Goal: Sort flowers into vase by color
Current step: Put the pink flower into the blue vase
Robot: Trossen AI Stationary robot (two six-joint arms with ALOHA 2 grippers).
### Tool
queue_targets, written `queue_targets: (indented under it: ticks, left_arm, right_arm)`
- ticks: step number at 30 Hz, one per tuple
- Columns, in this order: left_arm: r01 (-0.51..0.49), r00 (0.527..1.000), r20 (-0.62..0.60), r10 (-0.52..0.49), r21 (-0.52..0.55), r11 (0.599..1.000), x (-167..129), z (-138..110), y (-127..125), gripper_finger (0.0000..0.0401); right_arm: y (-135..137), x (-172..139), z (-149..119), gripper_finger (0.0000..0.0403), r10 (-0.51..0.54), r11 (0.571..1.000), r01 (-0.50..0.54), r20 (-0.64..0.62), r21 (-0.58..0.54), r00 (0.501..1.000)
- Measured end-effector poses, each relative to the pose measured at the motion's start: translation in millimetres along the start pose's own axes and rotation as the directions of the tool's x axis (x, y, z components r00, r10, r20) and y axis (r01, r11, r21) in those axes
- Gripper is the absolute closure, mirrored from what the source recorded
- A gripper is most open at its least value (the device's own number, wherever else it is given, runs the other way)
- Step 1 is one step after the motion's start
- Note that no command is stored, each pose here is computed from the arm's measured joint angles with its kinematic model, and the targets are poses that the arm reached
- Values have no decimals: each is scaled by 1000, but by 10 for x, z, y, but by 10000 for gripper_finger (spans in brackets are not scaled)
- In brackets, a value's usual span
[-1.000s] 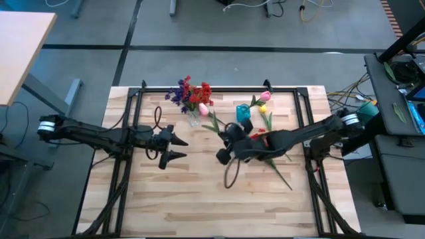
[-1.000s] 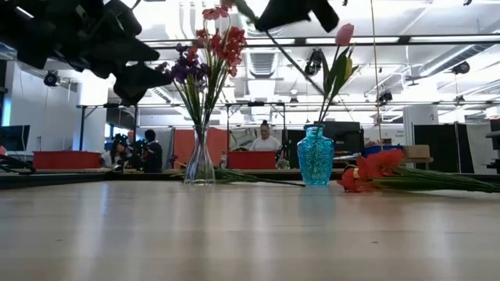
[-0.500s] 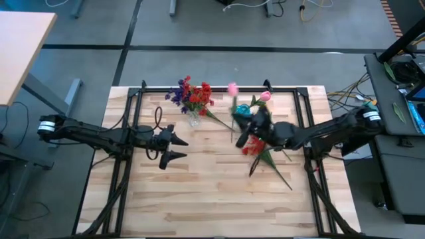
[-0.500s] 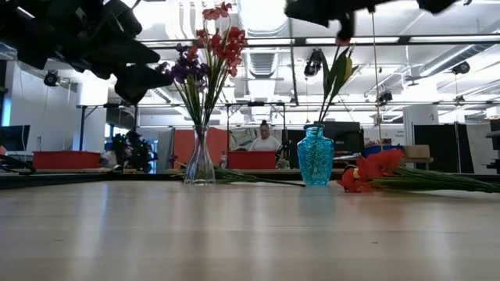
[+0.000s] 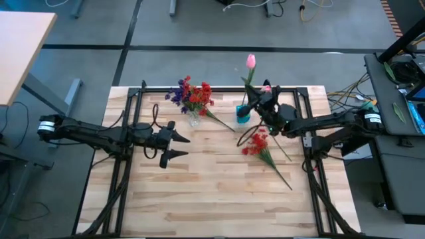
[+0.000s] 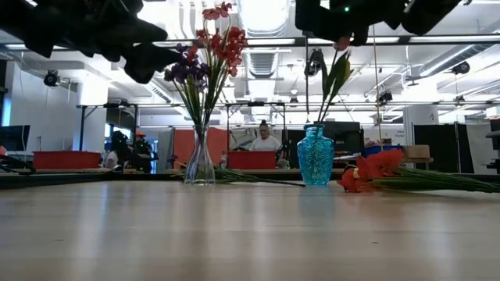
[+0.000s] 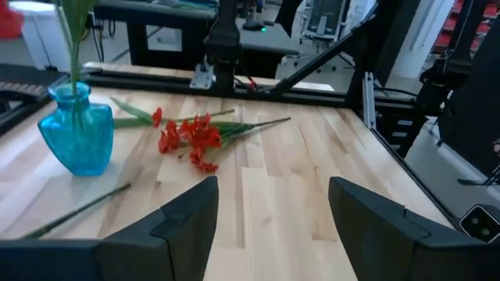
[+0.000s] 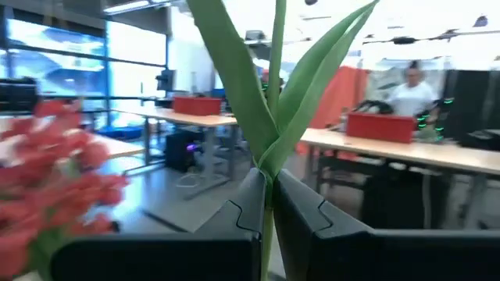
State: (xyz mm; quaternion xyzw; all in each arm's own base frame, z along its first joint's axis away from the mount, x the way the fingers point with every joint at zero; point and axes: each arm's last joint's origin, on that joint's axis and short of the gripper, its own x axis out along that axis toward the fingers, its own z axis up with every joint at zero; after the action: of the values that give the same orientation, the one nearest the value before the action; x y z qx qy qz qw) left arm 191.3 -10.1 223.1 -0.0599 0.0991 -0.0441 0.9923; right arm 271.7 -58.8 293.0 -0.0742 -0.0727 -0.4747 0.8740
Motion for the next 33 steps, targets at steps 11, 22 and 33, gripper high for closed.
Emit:
queue_targets:
  ticks: [11, 22, 33]
  left_arm:
    - [-58, 998, 9, 58, 40, 997, 0, 13, 16, 174]
    - [-76, 997, -8, 77, 41, 996, 0, -6, 23, 174]
    - [-78, 997, -14, 78, 30, 997, 0, -11, 23, 174]
  right_arm:
    - [-17, 203, -228, 390, -67, 996, 64, -47, -65, 997]
    - [30, 204, -327, 383, -51, 994, 42, -94, -99, 994]
    - [61, 158, -364, 294, -87, 993, 74, -137, -92, 987]
